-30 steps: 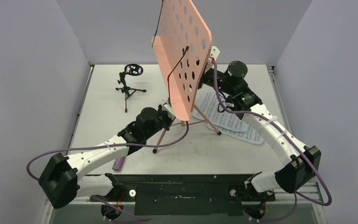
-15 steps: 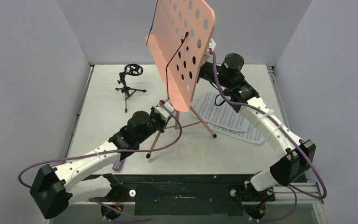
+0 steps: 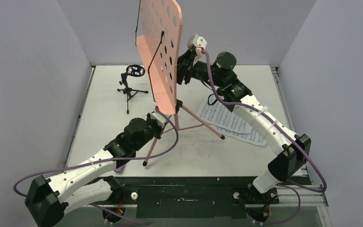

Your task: Set up the instrument practice props

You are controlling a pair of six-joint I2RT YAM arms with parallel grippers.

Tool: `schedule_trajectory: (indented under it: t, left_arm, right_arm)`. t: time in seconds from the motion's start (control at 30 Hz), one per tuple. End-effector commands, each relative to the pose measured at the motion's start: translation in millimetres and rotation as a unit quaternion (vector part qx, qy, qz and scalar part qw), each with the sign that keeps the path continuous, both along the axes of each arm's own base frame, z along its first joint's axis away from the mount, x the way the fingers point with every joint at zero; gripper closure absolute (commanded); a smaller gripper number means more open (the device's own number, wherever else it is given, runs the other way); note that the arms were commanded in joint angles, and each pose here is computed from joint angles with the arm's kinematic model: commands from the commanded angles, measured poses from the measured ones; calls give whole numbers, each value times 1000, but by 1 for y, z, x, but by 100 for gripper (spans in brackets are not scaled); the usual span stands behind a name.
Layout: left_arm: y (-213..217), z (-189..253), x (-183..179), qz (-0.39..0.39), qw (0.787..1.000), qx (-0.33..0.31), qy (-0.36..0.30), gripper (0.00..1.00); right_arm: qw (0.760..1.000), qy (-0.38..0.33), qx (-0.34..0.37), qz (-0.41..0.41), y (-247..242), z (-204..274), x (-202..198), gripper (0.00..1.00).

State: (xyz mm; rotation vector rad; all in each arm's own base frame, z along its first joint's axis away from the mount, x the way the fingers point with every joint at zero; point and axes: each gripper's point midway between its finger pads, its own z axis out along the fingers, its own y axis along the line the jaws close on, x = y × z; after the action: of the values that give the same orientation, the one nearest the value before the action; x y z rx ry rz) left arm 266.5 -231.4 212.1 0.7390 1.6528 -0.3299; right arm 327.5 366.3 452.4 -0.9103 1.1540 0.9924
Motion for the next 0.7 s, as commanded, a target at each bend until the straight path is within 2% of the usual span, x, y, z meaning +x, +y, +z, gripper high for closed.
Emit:
schedule_trajectory:
  t: [0.0, 0.3, 0.67]
  left_arm:
    - [10, -36, -14, -15, 998, 53, 36, 100]
    - [15, -52, -10, -2, 996, 74, 47, 100]
    - [7, -47, 4, 8, 997, 68, 35, 100]
  right_arm:
    - [944, -264, 193, -45, -57, 185, -53, 95]
    - [953, -235, 185, -54, -59, 163, -55, 95]
    - [971, -181, 134, -80, -60, 93, -44, 95]
